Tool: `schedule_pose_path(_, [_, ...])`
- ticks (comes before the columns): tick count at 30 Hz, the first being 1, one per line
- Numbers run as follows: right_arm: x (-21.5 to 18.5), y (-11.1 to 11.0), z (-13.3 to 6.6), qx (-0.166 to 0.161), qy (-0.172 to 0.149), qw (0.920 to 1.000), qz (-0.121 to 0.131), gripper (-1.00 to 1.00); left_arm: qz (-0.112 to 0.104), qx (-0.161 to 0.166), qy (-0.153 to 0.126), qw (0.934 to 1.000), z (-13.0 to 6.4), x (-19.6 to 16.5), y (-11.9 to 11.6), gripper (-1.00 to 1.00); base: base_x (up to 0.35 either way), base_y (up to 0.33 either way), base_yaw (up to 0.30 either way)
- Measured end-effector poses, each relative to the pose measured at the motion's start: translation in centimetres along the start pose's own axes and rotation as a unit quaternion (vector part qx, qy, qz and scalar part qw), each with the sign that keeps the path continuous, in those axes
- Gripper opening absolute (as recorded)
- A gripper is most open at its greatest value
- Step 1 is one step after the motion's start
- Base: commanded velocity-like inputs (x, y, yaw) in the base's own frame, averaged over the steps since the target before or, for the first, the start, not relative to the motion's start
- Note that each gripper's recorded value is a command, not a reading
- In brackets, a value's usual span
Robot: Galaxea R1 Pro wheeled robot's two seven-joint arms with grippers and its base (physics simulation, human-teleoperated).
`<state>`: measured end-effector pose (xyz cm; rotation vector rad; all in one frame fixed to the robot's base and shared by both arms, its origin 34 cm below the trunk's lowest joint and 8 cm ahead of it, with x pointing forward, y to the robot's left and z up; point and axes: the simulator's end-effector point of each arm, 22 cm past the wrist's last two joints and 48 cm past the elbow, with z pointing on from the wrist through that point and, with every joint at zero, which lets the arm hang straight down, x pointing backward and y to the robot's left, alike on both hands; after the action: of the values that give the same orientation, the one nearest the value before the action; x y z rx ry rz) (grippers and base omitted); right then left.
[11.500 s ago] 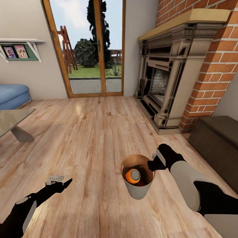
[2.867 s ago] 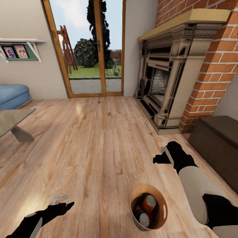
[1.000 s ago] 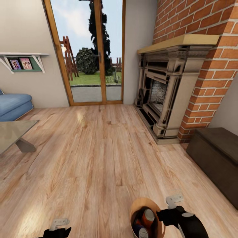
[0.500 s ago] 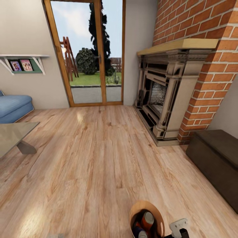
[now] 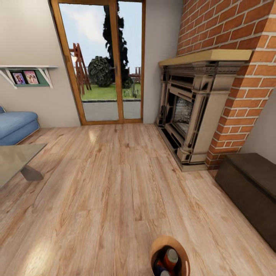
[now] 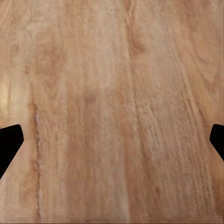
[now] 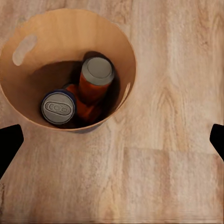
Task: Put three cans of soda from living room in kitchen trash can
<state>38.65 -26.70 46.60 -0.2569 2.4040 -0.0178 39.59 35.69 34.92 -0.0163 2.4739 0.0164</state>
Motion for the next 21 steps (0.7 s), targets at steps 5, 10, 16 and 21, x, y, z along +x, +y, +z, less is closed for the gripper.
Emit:
schedule_pose_path(5, [2.2,0.1,-0.6,-0.003,0.022,0.9997,0.003,1.00,0.002,0.000,-0.001,1.0000,-1.5,0.4,0.0,1.00,0.000,0.000,0.000])
schedule_pose_path(10, [3.1,0.9,-1.2,-0.010,-0.008,0.9999,0.002,1.00,-0.001,-0.004,0.011,0.9999,-3.7,2.4,0.3,1.00,0.000,0.000,0.000])
schedule_pose_path(16, [8.3,2.2,-3.0,-0.020,0.013,0.9997,0.009,1.00,-0.001,-0.011,0.009,0.9999,-7.2,4.8,0.6,1.00,0.000,0.000,0.000])
schedule_pose_path(21, [9.7,2.5,-4.1,-0.024,0.030,0.9992,0.012,1.00,0.004,-0.012,0.011,0.9999,-9.8,6.4,0.7,1.00,0.000,0.000,0.000])
